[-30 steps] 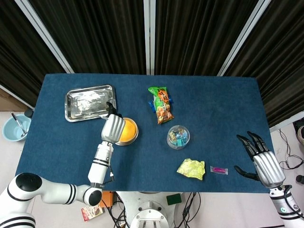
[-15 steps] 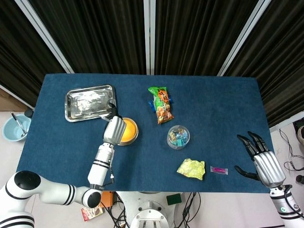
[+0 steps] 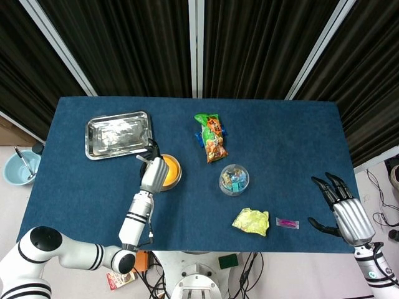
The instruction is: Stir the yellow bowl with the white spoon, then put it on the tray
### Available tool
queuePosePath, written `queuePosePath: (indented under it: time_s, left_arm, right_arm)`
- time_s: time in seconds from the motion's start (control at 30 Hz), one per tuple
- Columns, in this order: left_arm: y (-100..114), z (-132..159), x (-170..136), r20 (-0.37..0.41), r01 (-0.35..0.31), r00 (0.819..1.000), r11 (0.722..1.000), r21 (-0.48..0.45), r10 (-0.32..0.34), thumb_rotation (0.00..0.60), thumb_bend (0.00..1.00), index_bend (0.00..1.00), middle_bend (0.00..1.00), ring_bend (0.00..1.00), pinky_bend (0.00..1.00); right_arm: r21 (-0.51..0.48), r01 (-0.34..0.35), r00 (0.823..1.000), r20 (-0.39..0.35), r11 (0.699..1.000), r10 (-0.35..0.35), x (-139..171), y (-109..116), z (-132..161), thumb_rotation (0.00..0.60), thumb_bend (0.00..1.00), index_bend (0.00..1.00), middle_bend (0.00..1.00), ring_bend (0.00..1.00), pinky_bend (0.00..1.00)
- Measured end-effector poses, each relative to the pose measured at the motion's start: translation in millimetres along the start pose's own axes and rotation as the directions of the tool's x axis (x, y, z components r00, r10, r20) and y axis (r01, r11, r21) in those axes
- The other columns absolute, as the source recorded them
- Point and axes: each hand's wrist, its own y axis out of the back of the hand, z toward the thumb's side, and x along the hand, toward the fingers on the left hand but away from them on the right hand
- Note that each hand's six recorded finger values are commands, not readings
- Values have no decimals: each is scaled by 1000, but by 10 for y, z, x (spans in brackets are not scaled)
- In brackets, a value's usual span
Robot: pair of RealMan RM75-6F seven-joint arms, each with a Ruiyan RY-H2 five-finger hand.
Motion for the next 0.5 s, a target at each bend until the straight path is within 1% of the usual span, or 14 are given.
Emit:
queuePosePath:
  time_s: [0.23, 0.37, 0.5]
  left_arm:
    - [64, 64, -12, 12, -15, 1000, 1000, -25, 16, 600, 447, 600, 543, 372, 236]
    - [58, 55, -11, 17, -4, 1000, 996, -84, 5, 600, 447, 600, 542, 373, 236]
    - [-3, 21, -7, 20, 19, 1000, 988, -152, -16, 600, 447, 600, 540, 372, 237]
  right_arm:
    - [-2, 1, 1000, 5, 1000, -1, 11, 4, -13, 600, 176, 63, 144, 0, 97]
    - [-2, 2, 1000, 7, 1000, -2, 19, 9, -20, 600, 175, 63, 144, 0, 97]
    - [-1, 7, 1000, 8, 1000, -7, 23, 24, -23, 600, 176, 63, 144, 0, 97]
